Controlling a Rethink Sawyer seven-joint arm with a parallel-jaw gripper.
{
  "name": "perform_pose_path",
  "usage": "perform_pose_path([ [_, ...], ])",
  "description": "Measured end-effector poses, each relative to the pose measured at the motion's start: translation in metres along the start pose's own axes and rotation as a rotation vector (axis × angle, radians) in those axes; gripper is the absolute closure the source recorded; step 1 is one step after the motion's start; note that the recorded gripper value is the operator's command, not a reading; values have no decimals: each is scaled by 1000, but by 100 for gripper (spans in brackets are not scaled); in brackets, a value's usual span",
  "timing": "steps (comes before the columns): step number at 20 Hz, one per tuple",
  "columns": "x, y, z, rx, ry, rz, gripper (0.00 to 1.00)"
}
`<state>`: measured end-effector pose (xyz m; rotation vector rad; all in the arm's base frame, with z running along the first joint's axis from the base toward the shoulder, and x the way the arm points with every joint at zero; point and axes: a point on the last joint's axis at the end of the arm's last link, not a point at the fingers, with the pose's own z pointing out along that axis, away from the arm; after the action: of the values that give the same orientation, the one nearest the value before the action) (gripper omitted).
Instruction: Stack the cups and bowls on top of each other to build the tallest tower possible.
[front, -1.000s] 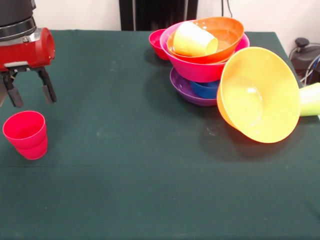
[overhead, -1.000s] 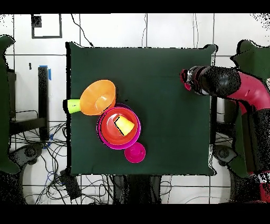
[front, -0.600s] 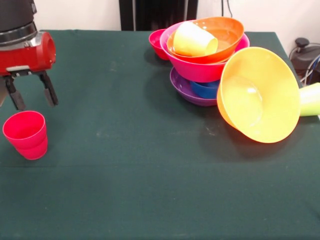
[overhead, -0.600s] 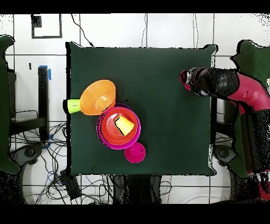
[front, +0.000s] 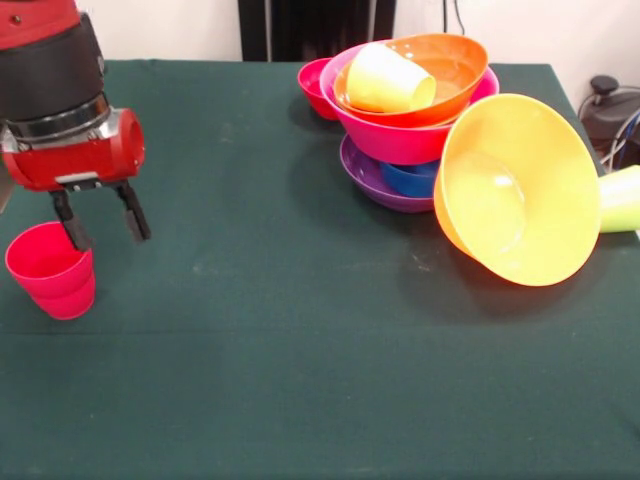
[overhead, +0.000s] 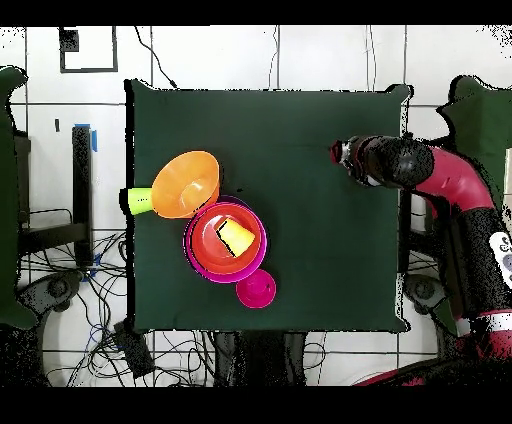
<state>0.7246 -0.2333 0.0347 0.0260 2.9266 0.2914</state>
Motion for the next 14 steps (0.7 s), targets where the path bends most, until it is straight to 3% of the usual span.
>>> perform_pose_path([
  [8, 13, 0, 34, -28, 15, 18, 0],
  [14, 18, -2, 48, -40, 22, 31, 0],
])
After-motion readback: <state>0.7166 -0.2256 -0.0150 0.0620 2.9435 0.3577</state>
